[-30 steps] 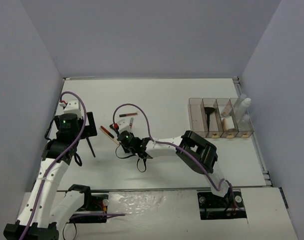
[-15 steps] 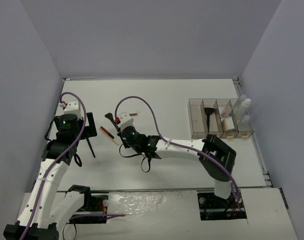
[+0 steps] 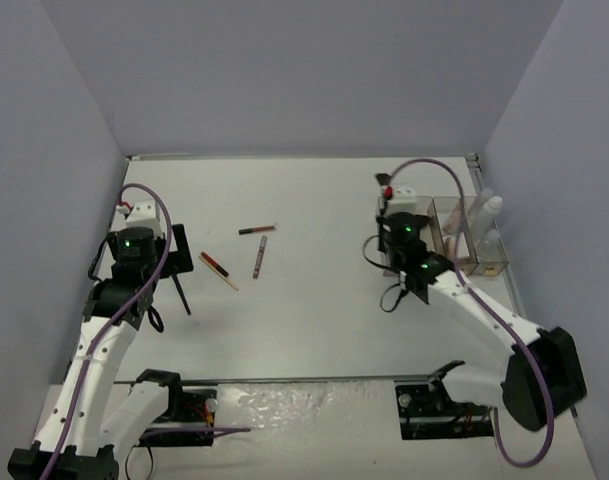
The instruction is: Organize the makeup
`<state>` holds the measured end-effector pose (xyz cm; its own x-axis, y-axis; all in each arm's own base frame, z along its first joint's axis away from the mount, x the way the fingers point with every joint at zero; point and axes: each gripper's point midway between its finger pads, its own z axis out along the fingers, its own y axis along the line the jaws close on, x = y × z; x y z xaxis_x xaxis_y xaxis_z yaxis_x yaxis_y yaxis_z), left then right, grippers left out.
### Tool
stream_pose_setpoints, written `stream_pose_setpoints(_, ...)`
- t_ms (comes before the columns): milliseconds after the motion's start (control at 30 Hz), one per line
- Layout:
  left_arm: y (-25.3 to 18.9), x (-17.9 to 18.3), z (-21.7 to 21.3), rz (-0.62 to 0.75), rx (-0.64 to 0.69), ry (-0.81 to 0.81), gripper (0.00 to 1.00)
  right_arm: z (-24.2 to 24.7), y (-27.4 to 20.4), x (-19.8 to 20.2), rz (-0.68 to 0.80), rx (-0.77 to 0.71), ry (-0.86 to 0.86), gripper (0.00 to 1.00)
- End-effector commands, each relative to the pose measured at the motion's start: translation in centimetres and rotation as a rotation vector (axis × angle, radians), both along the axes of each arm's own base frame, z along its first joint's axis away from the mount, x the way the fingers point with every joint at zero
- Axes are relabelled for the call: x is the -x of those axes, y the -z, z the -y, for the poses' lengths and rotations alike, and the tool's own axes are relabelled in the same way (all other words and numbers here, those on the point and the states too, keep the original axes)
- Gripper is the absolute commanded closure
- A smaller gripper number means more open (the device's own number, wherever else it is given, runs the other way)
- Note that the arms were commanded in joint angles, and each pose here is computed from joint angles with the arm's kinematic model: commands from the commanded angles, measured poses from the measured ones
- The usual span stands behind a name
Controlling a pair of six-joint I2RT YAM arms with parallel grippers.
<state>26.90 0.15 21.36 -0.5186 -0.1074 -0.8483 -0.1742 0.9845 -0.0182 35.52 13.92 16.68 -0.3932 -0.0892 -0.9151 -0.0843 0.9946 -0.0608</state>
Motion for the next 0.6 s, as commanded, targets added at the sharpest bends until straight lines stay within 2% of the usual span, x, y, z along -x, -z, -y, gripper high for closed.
stream_pose_setpoints(0, -2.0, -1.0, -0.2, 0.081, 0.027, -0.024, 0.03, 9.7, -1.6, -0.6, 0.049, -0.011, 0.226, 1.00)
stream_pose_setpoints(133, -1.9, -0.9, -0.1, 0.075, 0.029, -0.020, 0.03, 13.9, 0.1, -1.9, 0.006, -0.016, 0.324, 1.00)
stream_pose_setpoints(233, -1.9, -0.9, -0.1, 0.080, 0.029, -0.021, 0.03, 15.9, 1.2, -3.2, -0.020, -0.032, 0.315, 1.00)
stream_pose_setpoints(367, -2.0, -0.9, -0.2, 0.080, 0.024, -0.025, 0.03, 15.9, 3.4, -4.8, -0.073, -0.024, 0.242, 1.00)
stream_pose_setpoints(567, -1.7, -0.8, -0.3, 0.072, 0.025, -0.029, 0.03, 16.5, 6.4, -4.9, -0.132, -0.010, 0.247, 0.97)
